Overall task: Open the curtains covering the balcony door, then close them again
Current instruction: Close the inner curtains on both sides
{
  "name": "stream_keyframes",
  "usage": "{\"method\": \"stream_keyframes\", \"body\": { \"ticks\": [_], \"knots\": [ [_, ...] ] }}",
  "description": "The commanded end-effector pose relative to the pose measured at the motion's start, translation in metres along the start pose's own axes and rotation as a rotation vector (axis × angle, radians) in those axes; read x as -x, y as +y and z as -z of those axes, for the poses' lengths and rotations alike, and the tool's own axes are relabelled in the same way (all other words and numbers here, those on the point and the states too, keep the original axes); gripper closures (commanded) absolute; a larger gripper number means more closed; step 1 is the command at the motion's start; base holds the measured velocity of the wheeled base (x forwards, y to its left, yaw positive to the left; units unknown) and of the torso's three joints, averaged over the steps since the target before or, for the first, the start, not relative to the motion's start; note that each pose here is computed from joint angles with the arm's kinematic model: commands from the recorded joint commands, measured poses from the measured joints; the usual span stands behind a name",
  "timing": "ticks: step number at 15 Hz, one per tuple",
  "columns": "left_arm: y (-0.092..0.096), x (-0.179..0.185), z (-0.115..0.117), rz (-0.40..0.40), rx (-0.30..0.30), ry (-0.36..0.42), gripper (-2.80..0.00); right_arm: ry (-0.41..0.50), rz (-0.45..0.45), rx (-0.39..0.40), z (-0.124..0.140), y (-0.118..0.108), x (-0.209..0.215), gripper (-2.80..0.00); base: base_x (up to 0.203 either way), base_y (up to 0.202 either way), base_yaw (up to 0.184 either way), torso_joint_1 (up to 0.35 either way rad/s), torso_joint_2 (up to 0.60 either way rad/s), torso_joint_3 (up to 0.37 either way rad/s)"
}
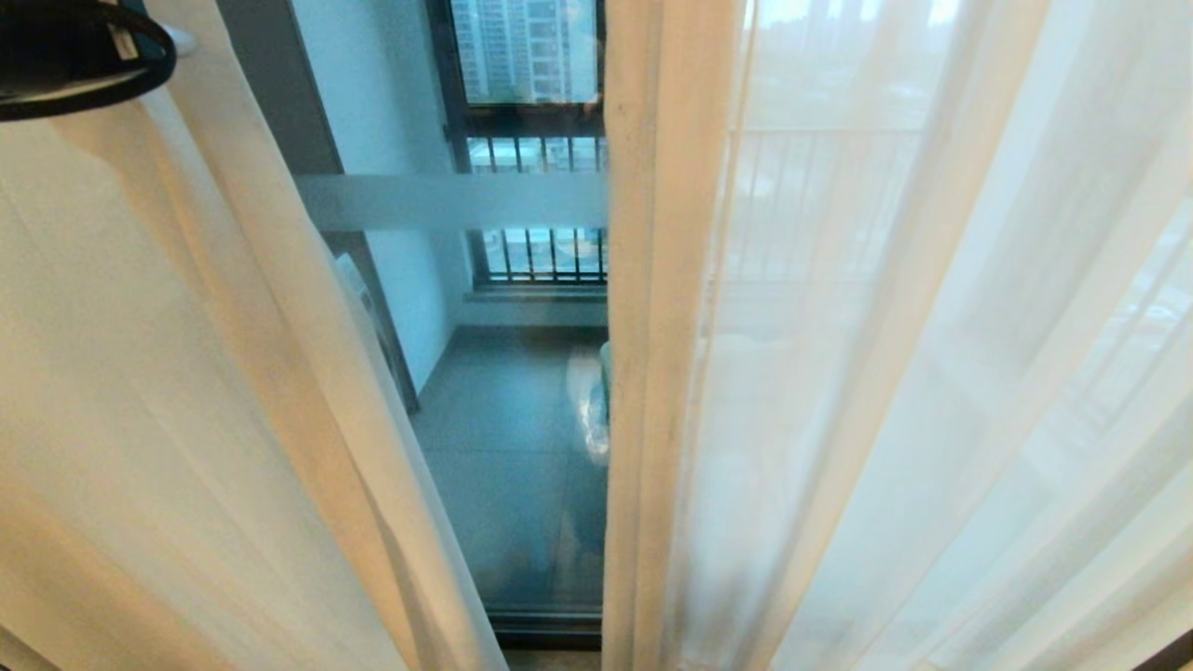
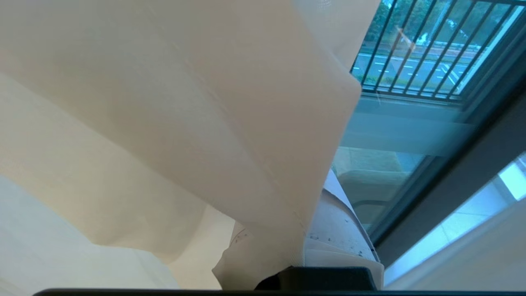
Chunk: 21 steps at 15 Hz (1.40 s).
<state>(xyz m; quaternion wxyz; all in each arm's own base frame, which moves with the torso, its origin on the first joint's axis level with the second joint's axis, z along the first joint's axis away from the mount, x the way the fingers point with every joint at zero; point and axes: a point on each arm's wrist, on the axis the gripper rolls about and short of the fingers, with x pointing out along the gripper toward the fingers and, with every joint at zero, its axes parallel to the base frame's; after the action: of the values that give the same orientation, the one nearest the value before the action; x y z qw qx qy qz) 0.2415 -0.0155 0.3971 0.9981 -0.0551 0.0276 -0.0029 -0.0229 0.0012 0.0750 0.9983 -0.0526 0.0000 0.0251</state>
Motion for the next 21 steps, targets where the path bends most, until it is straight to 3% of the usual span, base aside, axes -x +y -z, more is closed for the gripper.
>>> {"method": "stream_keyframes", "body": {
  "ticks": [1, 21],
  "knots": [
    [-0.0002, -0.0004, 0.0003, 0.0, 0.001, 0.002, 0.0, 0.0, 0.0, 0.001, -0.0001, 0.0, -0.0001, 0.0, 0.0, -0.191, 0.001, 0.006, 0.01, 0.002],
    [-0.0003, -0.006, 0.0025, -0.002, 0.001, 0.006, 0.0, 0.0, 0.0, 0.002, -0.0001, 0.0, -0.0001, 0.0, 0.0, -0.191, 0.001, 0.003, 0.0, 0.001]
  ]
}}
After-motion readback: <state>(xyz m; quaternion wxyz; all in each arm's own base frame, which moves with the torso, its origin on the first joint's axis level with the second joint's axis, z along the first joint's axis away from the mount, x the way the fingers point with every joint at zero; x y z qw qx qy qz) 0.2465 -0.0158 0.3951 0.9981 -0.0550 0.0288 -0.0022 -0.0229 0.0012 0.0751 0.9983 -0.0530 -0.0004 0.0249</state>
